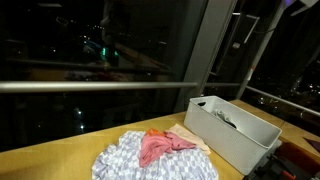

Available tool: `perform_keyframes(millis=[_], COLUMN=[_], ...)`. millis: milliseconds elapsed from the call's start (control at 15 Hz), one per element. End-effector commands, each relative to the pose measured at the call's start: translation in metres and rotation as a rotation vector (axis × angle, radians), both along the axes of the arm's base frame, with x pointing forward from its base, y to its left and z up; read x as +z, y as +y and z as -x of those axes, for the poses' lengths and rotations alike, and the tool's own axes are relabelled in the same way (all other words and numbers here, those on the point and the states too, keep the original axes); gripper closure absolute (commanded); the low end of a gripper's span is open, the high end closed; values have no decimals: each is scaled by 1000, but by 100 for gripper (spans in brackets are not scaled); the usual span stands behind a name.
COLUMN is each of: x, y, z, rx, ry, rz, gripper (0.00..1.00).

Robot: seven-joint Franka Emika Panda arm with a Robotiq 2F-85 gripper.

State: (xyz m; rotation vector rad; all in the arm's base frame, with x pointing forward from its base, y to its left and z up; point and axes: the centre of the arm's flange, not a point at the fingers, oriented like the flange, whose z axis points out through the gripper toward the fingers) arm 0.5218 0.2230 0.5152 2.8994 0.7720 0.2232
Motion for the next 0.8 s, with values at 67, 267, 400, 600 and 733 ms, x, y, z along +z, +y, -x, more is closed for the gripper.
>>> perform_keyframes(millis=[67,267,400,600,733], x=[-79,-135,-176,-221,-240], y=[75,111,130,144,149], z=[-18,-12,-7,8,14], rx=[47,78,96,124,150], ry=[45,99,149,196,203], rz=[-27,-54,-60,-39,-14], gripper=[0,0,0,0,0])
